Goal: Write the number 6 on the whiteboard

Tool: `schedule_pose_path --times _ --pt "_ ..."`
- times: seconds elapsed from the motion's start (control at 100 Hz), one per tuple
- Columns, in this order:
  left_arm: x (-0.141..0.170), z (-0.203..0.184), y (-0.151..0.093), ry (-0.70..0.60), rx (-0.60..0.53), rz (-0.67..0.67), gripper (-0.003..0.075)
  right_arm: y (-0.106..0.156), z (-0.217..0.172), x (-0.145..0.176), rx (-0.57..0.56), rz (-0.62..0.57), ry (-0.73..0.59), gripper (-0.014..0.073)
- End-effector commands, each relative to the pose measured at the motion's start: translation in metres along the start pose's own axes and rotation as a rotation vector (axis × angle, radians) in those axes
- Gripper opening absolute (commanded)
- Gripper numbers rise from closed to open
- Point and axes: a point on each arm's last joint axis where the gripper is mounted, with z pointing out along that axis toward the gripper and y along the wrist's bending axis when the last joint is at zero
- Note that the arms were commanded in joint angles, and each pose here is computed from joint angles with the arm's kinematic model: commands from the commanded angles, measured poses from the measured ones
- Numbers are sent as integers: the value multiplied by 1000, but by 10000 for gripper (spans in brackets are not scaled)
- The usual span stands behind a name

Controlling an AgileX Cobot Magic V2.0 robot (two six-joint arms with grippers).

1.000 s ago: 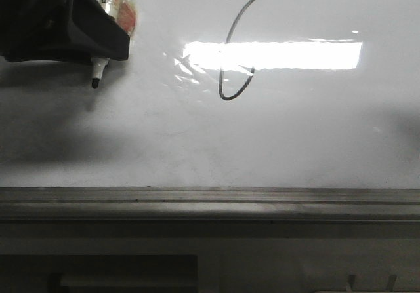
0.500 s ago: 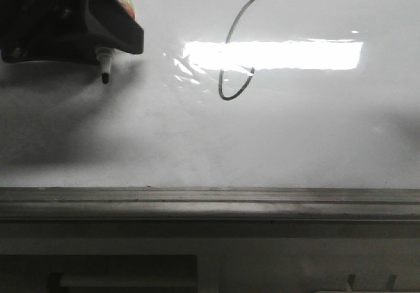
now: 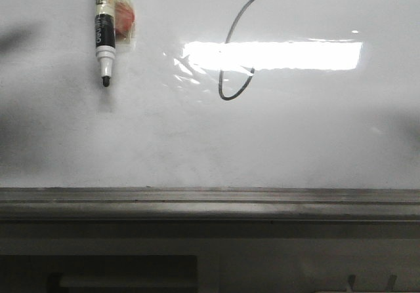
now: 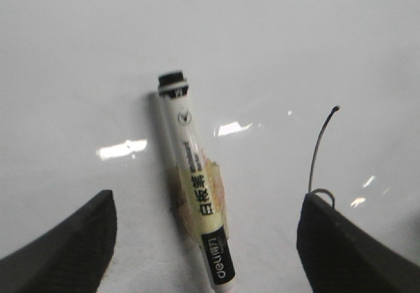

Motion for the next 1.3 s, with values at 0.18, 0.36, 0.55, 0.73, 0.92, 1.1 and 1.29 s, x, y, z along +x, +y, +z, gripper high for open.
schedule_pose_path --times 0.18,0.36,0.55,0.73,0.92,1.1,1.29 --pt "-16 -57 4 -195 61 81 393 6 -27 -24 76 55 -280 265" --pt "-5 -78 6 -244 111 117 34 13 -41 -19 97 28 -340 -64" --pt "21 -93 3 -253 243 212 -20 26 -59 17 170 -94 -438 -52" --pt "57 -105 13 -256 273 255 -20 30 -61 65 230 -106 -516 -52" --pt "78 -124 22 -343 294 237 -20 29 -55 98 261 -99 -558 -52" --pt "74 -137 28 -428 264 163 -20 26 -48 103 257 -68 -540 -52" --pt "74 -136 32 -418 240 66 -20 23 -50 101 282 -62 -563 -52"
